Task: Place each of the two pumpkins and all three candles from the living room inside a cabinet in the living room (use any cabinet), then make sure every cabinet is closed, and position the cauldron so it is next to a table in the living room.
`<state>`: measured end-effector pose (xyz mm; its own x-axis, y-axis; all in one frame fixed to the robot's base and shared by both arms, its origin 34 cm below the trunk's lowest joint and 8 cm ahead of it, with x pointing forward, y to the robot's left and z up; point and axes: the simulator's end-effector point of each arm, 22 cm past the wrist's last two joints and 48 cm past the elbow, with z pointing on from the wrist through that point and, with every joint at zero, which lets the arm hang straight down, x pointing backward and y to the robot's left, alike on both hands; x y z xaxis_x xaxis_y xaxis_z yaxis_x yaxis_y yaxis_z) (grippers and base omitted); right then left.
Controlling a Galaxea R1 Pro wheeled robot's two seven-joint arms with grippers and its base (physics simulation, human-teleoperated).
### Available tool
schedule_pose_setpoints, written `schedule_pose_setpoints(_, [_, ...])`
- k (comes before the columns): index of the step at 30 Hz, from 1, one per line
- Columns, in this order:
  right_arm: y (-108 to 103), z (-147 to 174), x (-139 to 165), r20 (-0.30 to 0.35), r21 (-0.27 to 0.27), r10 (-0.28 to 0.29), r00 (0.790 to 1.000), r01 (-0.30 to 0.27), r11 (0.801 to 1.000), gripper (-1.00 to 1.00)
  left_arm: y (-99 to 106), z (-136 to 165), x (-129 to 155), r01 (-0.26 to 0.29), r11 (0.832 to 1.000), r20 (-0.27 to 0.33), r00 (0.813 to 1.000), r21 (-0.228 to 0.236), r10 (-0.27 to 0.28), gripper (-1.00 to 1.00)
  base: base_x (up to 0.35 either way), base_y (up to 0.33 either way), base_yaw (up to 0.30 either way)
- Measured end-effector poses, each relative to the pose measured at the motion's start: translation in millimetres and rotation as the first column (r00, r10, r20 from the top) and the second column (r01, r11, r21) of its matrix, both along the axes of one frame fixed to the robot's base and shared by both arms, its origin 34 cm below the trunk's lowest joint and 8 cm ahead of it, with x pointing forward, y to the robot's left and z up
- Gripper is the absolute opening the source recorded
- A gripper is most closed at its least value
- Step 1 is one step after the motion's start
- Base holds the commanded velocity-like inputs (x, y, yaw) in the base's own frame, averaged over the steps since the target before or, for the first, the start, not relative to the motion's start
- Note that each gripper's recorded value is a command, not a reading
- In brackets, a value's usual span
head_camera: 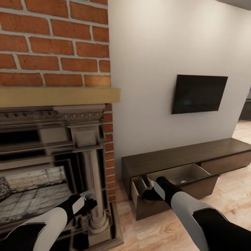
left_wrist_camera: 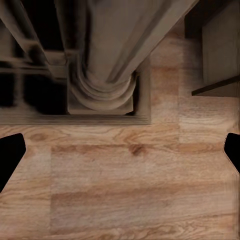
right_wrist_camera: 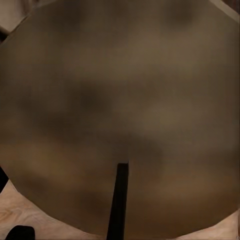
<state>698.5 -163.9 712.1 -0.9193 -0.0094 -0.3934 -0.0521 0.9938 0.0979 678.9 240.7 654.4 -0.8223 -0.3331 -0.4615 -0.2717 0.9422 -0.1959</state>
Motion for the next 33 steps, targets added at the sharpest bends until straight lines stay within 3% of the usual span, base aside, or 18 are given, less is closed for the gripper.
schedule_pose_setpoints(16, [-0.1, -0.3, 0.2, 0.000, -0.001, 0.001, 1.000, -0.001, 1.000, -1.00, -1.3, -1.4, -1.2, 0.002, 1.000, -0.005, 1.000, -0.001, -0.002, 1.00, 0.174, -0.270, 0.008])
schedule_pose_setpoints(33, [0.0, 4.5, 1.3, 0.009, 0.000, -0.001, 1.000, 0.001, 1.000, -1.00, -1.3, 2.0, -1.0, 0.002, 1.000, 0.001, 1.000, -0.001, -0.002, 1.00, 0.002, -0.298, 0.224])
